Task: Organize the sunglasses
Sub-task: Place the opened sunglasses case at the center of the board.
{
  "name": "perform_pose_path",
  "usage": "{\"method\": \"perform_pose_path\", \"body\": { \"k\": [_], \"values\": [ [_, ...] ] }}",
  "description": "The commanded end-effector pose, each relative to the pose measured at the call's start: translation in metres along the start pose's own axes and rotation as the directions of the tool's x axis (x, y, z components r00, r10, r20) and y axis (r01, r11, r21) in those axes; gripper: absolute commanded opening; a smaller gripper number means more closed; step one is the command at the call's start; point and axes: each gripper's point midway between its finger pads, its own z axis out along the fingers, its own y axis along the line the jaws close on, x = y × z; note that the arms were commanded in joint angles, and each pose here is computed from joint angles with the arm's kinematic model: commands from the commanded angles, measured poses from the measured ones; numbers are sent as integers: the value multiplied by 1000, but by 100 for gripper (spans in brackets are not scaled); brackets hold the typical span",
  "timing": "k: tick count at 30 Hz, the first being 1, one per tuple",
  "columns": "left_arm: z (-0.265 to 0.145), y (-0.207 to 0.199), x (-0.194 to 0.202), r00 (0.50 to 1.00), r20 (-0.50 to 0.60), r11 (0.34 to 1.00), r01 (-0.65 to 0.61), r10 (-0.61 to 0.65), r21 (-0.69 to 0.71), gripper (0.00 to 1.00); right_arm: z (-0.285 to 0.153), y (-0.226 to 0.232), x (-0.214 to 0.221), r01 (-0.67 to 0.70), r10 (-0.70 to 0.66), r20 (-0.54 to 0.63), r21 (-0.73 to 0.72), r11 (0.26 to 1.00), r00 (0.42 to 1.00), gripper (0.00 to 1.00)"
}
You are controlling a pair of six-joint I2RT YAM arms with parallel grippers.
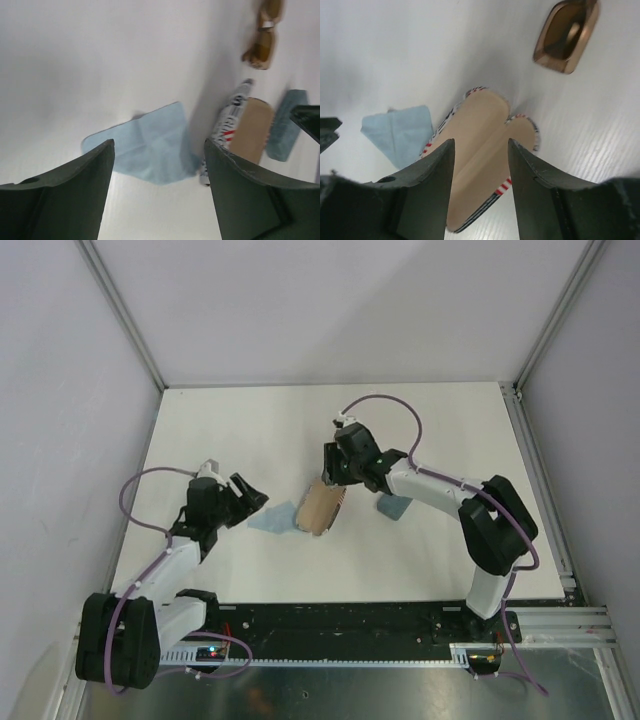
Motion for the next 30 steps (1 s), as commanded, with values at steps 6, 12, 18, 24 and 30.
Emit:
{"method": "perform_pose_path", "body": {
  "k": [6, 12, 18, 24, 30],
  "values": [
    [-8, 58, 22, 999, -38, 969, -23, 14, -247, 74, -12, -10, 33, 77, -63, -105, 129, 989, 992, 53],
    [-7, 64, 30, 998, -60, 963, -24, 9, -267, 74, -16, -25, 54, 49, -21, -143, 193, 980, 990, 62],
    [-1, 65, 35, 996, -92, 962, -15, -11, -273, 73, -9, -19, 71, 2, 23, -165, 147, 989, 986, 64],
    [4, 63, 38, 993, -116, 967, -17, -13, -256, 64, 5, -6, 80, -60, 75, -185, 83, 995, 980, 53],
    [5, 66, 43, 992, -125, 966, -15, -18, -259, 58, 19, 7, 59, -150, 148, -133, -6, 989, 980, 25]
  ]
}}
